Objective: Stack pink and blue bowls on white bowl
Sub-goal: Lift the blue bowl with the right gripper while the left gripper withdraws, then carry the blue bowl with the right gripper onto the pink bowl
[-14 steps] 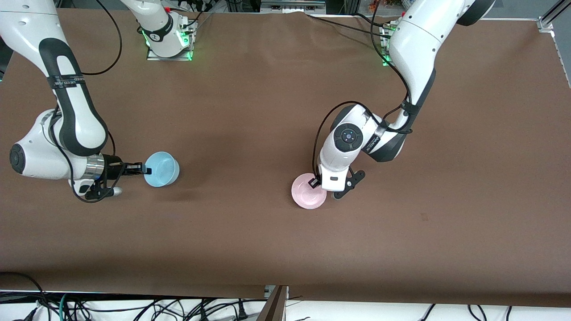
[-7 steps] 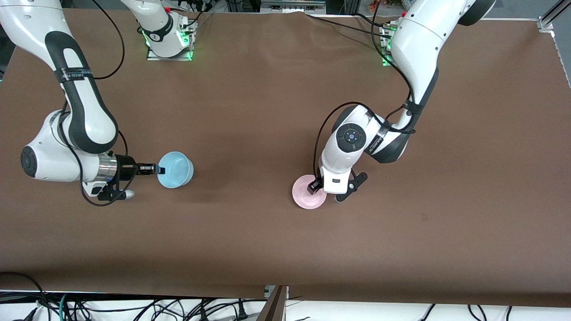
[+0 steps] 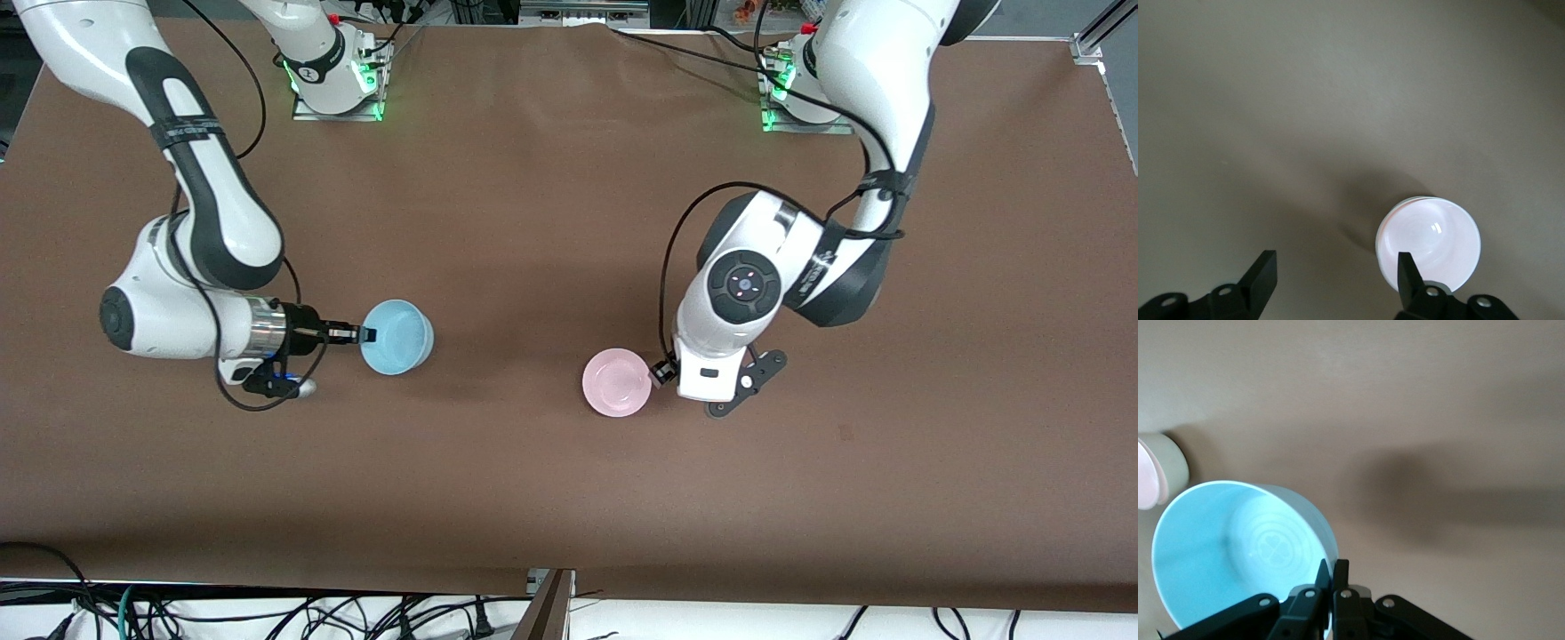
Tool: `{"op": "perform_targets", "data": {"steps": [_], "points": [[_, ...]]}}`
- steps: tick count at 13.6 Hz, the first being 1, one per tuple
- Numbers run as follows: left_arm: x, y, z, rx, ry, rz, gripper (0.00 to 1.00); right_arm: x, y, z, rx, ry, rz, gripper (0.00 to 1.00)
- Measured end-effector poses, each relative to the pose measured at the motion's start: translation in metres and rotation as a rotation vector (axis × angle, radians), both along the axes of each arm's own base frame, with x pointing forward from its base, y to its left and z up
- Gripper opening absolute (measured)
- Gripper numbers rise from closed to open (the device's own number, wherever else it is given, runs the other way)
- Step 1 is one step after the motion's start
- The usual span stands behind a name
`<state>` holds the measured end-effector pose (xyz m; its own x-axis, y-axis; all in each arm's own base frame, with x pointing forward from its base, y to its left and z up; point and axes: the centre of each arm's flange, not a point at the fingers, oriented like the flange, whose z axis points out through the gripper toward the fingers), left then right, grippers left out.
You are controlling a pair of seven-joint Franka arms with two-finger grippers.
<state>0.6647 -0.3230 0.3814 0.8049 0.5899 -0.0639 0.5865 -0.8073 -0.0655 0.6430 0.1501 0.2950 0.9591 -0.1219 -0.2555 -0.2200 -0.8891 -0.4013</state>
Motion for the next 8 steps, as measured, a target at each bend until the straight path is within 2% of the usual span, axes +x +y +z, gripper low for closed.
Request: {"op": "perform_targets", "data": {"steps": [2, 5, 8], "points": [[0.003, 0.032, 0.037, 0.008, 0.035, -0.096, 0.83, -0.003, 0.042, 0.005, -0.019, -0.015, -0.069, 0.03], [0.009, 0.097, 0.088, -0.004, 0.045, -0.225, 0.85, -0.008, 0.093, 0.013, -0.024, -0.032, -0.130, 0.03], [0.010, 0.144, 0.107, -0.023, 0.072, -0.388, 0.87, -0.014, 0.144, 0.011, -0.012, -0.056, -0.178, 0.03]]}}
